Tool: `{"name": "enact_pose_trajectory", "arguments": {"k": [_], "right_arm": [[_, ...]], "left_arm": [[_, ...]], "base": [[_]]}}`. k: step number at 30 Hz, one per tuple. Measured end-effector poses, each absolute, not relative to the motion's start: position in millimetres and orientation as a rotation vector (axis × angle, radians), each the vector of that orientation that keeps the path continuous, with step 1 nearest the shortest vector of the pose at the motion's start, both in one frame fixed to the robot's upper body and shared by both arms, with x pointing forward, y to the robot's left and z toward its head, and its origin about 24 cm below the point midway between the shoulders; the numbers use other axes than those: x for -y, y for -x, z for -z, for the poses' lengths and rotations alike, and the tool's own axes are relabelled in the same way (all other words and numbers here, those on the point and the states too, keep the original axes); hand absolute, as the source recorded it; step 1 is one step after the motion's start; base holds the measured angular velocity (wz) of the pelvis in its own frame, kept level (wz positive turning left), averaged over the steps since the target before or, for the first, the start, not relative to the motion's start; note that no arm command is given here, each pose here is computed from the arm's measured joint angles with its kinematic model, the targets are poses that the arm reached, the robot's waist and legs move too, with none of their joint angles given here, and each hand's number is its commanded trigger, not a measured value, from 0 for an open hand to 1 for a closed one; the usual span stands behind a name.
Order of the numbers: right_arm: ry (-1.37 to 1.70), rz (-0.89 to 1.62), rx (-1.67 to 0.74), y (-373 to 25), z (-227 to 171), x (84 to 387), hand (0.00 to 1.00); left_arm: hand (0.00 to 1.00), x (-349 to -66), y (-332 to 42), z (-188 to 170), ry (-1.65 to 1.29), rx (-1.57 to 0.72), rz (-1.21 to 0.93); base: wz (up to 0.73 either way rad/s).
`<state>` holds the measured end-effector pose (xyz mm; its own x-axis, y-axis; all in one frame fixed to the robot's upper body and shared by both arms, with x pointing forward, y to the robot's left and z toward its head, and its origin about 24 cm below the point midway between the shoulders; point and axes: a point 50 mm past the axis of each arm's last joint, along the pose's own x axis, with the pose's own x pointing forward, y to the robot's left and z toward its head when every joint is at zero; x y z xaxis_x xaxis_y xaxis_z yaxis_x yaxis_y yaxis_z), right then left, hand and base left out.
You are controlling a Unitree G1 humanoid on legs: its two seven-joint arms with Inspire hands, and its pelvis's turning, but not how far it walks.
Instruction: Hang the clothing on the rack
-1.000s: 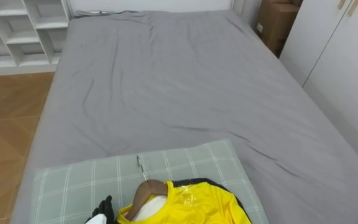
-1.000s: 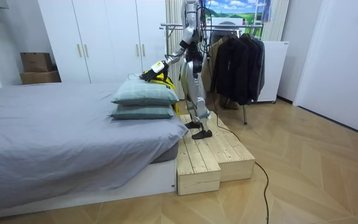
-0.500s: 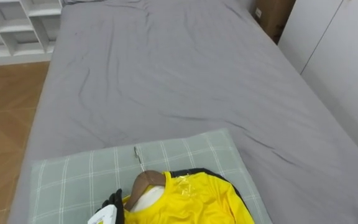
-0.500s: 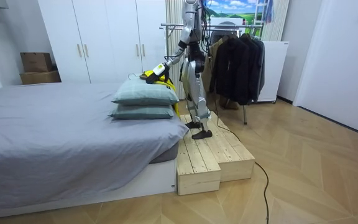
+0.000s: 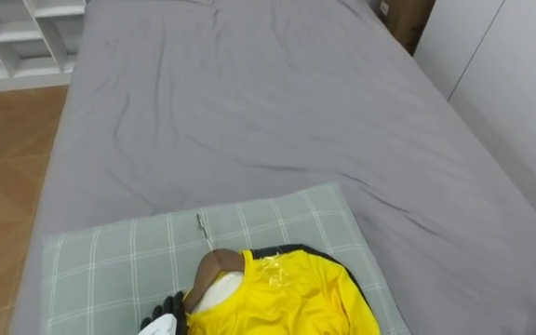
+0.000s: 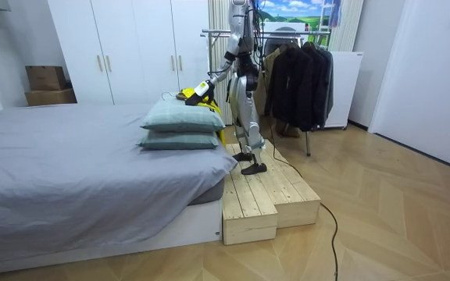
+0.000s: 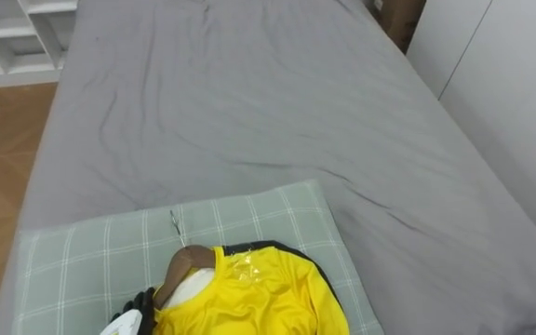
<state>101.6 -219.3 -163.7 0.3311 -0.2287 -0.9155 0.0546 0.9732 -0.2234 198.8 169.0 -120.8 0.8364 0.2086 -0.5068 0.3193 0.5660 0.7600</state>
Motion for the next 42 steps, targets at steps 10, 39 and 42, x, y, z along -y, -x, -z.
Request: {"name": "enact_pose_trajectory", "arguments": {"k": [10, 39, 42], "right_arm": [[0.164, 0.167, -1.202, -108.8, 162.5, 216.1, 0.00], [0.217, 0.092, -1.115, -150.8, 151.8, 203.6, 0.00], [0.212, 0.102, -1.116, -152.7, 151.2, 203.3, 0.00]], "left_arm": [[0.00, -164.4, -201.9, 119.7, -0.969, -0.584, 0.077], [0.00, -167.4, -260.2, 85.1, -0.848, -0.518, -0.128], [0.00, -168.2, -262.3, 83.3, -0.777, -0.530, -0.179]], "base": [[0.00], [0.00], [-0.09]]}}
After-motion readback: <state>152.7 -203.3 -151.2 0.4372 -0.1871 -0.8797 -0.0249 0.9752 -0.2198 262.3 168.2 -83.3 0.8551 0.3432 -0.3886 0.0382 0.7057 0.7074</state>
